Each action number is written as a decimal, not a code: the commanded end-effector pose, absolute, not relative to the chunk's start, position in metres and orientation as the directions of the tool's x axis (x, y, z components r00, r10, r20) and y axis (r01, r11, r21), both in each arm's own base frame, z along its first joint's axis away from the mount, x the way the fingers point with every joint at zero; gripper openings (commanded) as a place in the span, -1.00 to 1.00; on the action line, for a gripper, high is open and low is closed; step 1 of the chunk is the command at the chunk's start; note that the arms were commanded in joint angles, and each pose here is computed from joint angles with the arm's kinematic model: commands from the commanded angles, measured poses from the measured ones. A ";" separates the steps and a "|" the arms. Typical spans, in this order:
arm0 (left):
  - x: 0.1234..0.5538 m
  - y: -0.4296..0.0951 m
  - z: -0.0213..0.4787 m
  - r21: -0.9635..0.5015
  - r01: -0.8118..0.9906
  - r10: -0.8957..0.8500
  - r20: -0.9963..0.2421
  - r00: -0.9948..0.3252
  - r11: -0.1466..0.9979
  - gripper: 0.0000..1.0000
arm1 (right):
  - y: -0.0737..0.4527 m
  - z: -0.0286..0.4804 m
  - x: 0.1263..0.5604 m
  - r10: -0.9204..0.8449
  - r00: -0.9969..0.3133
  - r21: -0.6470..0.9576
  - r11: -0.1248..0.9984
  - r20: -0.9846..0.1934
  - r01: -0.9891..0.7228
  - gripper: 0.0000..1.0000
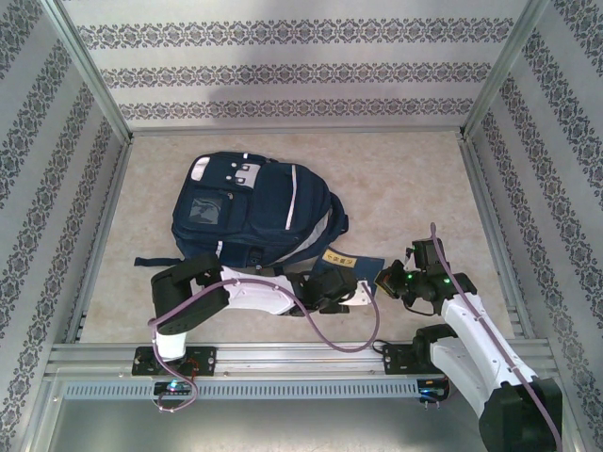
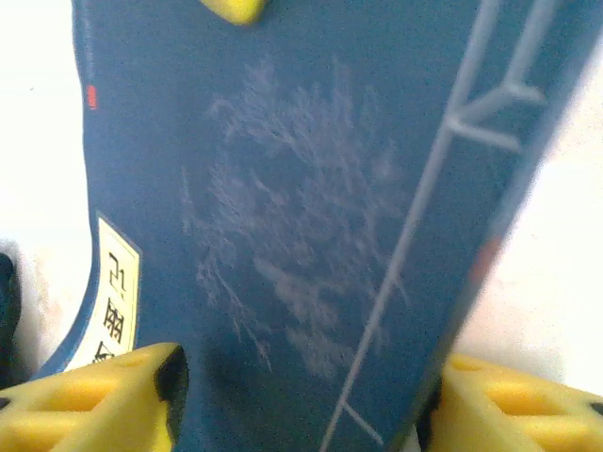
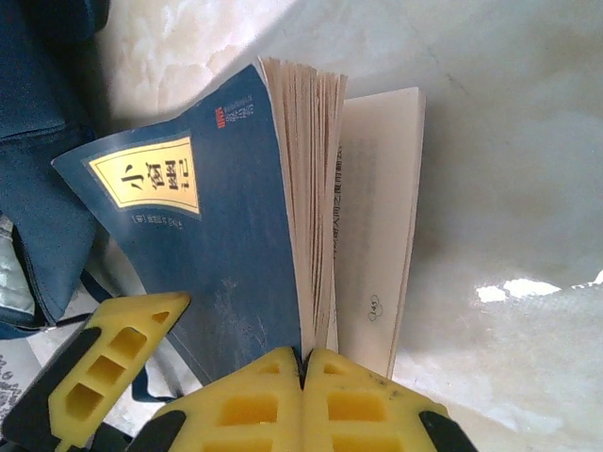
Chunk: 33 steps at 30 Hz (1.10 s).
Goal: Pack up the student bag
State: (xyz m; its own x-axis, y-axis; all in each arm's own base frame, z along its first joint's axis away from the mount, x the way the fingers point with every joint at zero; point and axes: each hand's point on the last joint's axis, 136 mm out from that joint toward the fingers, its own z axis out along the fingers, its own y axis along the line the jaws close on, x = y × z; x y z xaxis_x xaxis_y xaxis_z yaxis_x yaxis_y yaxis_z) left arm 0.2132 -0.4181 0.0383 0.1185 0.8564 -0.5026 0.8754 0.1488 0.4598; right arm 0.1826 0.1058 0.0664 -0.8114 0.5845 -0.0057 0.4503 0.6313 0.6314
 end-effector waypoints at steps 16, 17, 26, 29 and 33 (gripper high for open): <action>0.220 -0.403 0.142 0.494 0.818 0.765 -0.635 0.108 0.295 -1.00 | 0.078 0.191 0.199 0.607 -0.708 0.691 0.684 -0.361 0.234 0.61; 0.221 -0.401 0.156 0.478 0.817 0.741 -0.664 0.096 0.322 -1.00 | 0.076 0.202 0.199 0.609 -0.687 0.693 0.689 -0.397 0.211 0.65; 0.233 -0.353 0.280 -0.089 0.783 0.216 -0.937 -0.276 0.615 -1.00 | 0.073 0.276 0.207 0.613 -0.538 0.723 0.690 -0.578 0.009 0.67; 0.242 -0.336 0.306 -0.346 0.708 -0.009 -0.902 -0.433 0.616 -1.00 | 0.086 0.287 0.210 0.618 -0.544 0.766 0.639 -0.567 -0.073 0.67; 0.252 -0.326 0.327 -0.584 0.614 -0.223 -0.796 -0.563 0.532 -1.00 | 0.108 0.289 0.215 0.633 -0.582 0.835 0.528 -0.510 -0.155 0.67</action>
